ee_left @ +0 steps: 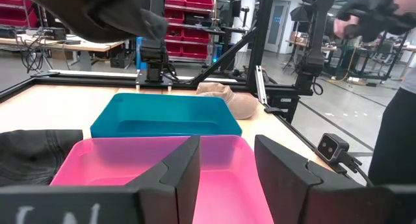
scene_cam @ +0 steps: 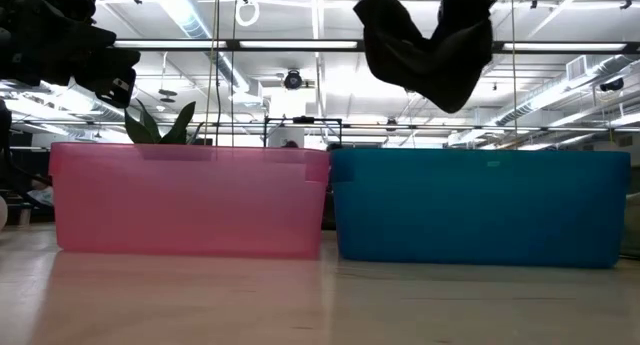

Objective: Pick & Place hat
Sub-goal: Put the right black cap into the blue bin

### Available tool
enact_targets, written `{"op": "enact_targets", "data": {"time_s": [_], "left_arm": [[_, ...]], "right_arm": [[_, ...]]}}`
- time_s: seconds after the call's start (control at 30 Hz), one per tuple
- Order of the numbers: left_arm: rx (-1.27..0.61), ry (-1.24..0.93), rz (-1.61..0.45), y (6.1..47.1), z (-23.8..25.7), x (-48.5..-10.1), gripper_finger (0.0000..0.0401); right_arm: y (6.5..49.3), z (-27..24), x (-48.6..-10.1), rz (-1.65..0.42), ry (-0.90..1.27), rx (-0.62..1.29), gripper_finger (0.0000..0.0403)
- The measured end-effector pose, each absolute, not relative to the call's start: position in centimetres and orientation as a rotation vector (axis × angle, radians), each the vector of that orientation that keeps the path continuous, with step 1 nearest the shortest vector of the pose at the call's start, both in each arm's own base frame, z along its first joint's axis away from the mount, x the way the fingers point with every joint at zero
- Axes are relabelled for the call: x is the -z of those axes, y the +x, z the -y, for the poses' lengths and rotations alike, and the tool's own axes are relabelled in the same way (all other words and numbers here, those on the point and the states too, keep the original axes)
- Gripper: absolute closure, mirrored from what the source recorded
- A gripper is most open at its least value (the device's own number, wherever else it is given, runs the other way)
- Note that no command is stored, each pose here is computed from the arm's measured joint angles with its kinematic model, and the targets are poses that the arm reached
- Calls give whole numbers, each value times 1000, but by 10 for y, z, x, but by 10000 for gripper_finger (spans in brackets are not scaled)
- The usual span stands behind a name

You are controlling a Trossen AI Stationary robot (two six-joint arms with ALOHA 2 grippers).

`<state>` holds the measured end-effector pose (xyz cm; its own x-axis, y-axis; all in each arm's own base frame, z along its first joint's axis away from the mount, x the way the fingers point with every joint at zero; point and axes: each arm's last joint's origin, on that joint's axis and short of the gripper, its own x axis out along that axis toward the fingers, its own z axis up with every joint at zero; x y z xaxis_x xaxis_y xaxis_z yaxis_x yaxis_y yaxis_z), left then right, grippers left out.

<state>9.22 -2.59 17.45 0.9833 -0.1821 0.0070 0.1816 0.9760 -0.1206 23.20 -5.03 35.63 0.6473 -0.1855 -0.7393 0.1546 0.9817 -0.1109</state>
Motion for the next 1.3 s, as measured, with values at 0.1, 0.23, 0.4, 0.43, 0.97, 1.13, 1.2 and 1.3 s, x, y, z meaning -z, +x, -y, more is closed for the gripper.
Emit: {"op": "enact_targets", "data": {"time_s": [0.1, 0.23, 0.4, 0.43, 0.97, 1.13, 1.2, 1.3], "left_arm": [[183, -122, -4, 92, 26, -175, 252], [183, -121, -4, 92, 26, -175, 252], [183, -121, -4, 92, 26, -175, 252], [183, -121, -4, 92, 26, -175, 252], [183, -121, -4, 92, 26, -175, 252], [183, -121, -4, 92, 26, -175, 252], [183, -121, -4, 92, 26, -175, 252], [183, -122, -4, 92, 26, -175, 252]], "right_arm": [[241, 33, -351, -865, -67, 148, 403], [254, 11, -339, -926, -102, 136, 403], [272, -11, -320, -992, -77, 138, 403], [275, -14, -315, -1005, -71, 141, 403], [314, -43, -255, -1210, -148, 82, 403], [323, -44, -236, -1270, -185, 61, 403], [327, -45, -229, -1280, -192, 56, 403], [333, -46, -220, -1289, -204, 22, 402]]}}
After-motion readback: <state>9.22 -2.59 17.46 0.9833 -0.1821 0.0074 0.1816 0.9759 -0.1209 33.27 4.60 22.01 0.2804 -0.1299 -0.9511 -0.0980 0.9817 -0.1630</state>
